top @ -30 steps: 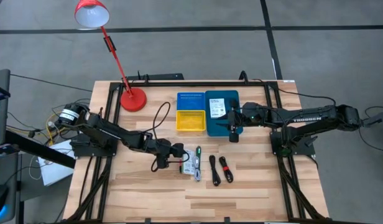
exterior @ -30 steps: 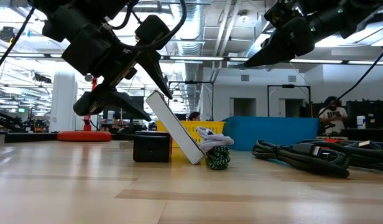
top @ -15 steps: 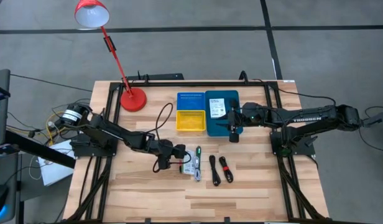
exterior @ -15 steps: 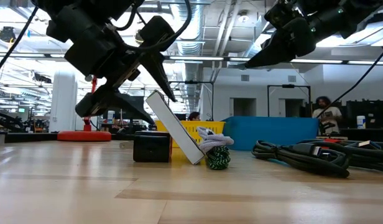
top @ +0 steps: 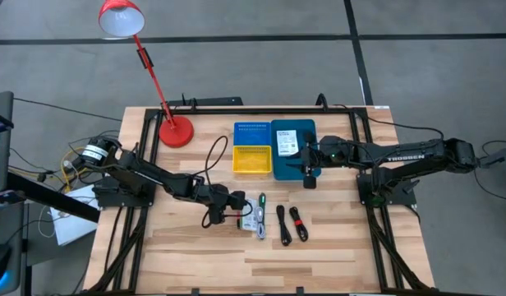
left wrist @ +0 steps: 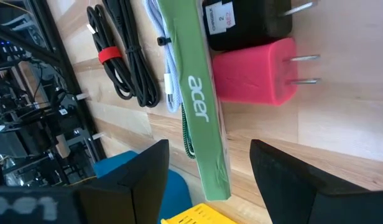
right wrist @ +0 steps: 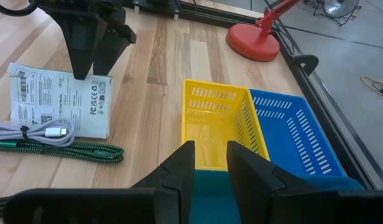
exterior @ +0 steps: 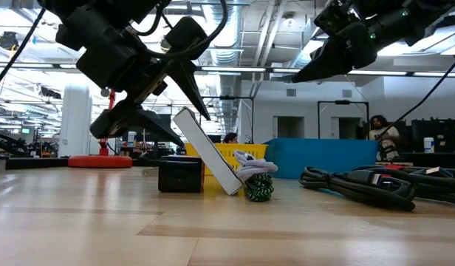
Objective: Pick and place items into bin
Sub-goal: Put the cardreader box into the dark blue bin
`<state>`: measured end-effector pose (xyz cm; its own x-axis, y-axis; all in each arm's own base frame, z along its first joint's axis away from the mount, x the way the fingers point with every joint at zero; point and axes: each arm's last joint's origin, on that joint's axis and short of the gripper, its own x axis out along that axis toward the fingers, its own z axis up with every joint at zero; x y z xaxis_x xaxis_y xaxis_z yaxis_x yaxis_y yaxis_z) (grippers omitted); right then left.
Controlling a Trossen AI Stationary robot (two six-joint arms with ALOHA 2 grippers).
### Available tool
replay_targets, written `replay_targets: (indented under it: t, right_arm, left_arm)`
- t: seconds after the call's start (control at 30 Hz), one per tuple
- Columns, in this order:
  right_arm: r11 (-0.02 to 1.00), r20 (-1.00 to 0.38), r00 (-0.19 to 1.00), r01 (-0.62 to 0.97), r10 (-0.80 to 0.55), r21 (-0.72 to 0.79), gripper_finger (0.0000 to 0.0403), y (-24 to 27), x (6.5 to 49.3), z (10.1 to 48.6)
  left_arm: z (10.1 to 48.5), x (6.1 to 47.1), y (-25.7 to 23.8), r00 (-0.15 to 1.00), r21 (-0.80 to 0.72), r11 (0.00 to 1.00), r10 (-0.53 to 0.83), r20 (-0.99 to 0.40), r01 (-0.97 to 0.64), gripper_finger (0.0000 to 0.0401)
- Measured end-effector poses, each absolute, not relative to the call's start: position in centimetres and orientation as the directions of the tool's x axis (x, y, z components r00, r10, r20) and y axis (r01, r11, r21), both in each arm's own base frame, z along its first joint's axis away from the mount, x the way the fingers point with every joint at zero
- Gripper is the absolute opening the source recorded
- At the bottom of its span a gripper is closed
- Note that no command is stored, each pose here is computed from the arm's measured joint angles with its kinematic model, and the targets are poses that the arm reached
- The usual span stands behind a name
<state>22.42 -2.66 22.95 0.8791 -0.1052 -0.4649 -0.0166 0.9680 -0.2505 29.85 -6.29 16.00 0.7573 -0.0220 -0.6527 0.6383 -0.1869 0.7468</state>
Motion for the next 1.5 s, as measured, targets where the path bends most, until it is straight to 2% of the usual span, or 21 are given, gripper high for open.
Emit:
replay_targets:
  t: [0.63, 1.0, 1.5]
  right_arm:
    - [0.968, -0.465, 0.879, -0.017, -0.105, -0.251, 0.0087, -2.66, 22.42, 22.96]
    - [0.968, -0.465, 0.879, -0.017, -0.105, -0.251, 0.0087, -2.66, 22.42, 22.96]
    - [0.968, -0.464, 0.879, -0.017, -0.105, -0.251, 0.0087, -2.66, 22.42, 22.96]
  left_arm:
    - [15.68, 29.99, -6.17, 0.753, 0.743, -0.184, -0.025, -0.658, 0.643, 0.0212]
    - [15.68, 29.99, -6.17, 0.753, 0.743, -0.184, -0.024, -0.658, 0.644, 0.0154]
    - [15.68, 29.99, -6.14, 0.754, 0.744, -0.173, -0.012, -0.657, 0.645, 0.0112]
